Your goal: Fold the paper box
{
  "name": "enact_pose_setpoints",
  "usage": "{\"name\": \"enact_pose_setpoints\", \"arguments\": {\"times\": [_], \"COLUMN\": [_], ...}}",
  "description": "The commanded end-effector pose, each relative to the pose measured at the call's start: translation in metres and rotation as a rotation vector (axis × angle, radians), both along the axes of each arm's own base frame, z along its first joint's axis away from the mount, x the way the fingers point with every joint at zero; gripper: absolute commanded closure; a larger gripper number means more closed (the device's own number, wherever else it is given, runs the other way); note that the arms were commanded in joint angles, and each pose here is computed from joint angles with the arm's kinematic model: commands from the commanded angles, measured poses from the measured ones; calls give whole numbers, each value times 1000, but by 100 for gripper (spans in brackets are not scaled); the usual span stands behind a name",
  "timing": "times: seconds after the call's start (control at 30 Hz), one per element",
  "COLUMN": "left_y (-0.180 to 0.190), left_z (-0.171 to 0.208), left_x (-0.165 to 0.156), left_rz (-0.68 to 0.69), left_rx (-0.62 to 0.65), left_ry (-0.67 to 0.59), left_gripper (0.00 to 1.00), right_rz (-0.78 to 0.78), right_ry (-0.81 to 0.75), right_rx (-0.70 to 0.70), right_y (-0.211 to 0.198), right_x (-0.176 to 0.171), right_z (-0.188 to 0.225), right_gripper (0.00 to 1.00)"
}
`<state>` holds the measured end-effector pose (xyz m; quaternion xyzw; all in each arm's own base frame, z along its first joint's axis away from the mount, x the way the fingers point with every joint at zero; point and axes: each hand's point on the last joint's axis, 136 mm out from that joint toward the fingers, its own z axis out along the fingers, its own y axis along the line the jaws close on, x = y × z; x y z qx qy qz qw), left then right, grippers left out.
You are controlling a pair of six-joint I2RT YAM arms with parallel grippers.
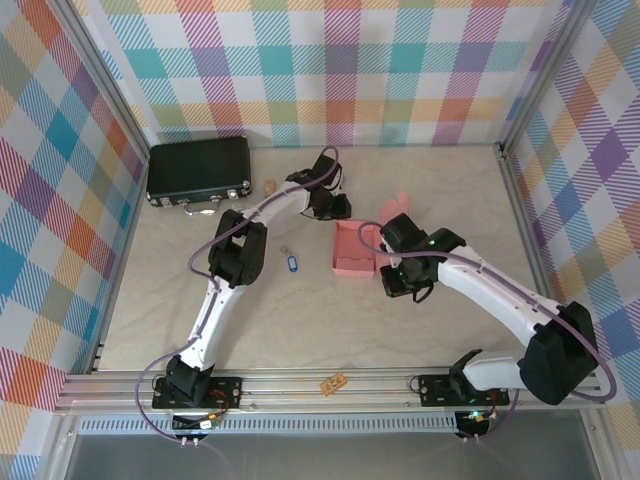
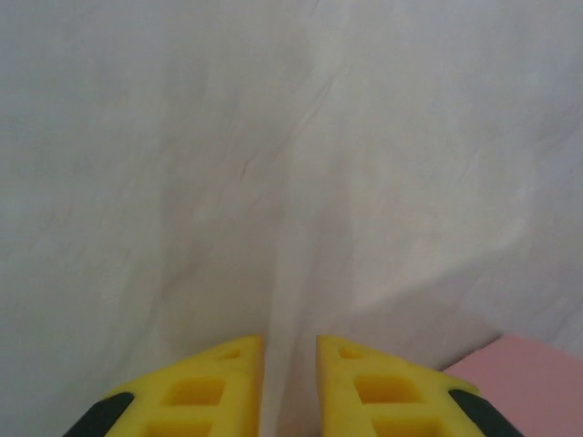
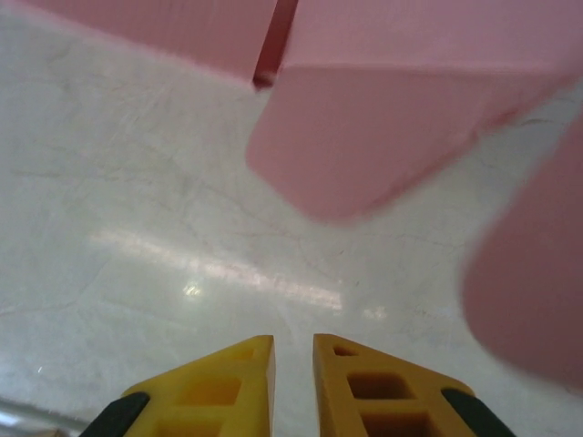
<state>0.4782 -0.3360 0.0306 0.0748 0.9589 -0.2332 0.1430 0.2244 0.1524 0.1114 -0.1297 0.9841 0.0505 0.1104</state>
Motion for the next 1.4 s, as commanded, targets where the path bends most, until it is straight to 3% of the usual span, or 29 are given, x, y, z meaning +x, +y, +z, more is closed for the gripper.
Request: {"name": "enact_pose_setpoints", "arguments": {"times": [0.0, 0.43, 0.77, 0.93, 1.1, 1.37], "left_y": [9, 38, 20, 10, 16, 18], "left_z": [3, 0, 4, 0, 2, 6], "left_x": [-30, -94, -138, -150, -150, -148], "left_rz": [-31, 73, 154, 157, 188, 188], "left_rx": [31, 3, -128, -121, -76, -64], "left_ry": [59, 85, 65, 61, 31, 17], "left_gripper": [79, 80, 80, 80, 80, 80], "right_rz": [-58, -46, 30, 9, -57, -303], "right_ry": [-52, -177, -215, -241, -252, -174], "right_rx": [-27, -57, -52, -2, 91, 180], "right_y": [-7, -17, 3, 5, -1, -30], "right_x": [21, 93, 133, 127, 96, 55], "right_z": [-4, -11, -14, 4, 23, -3], "right_gripper": [81, 81, 81, 79, 71, 59]}}
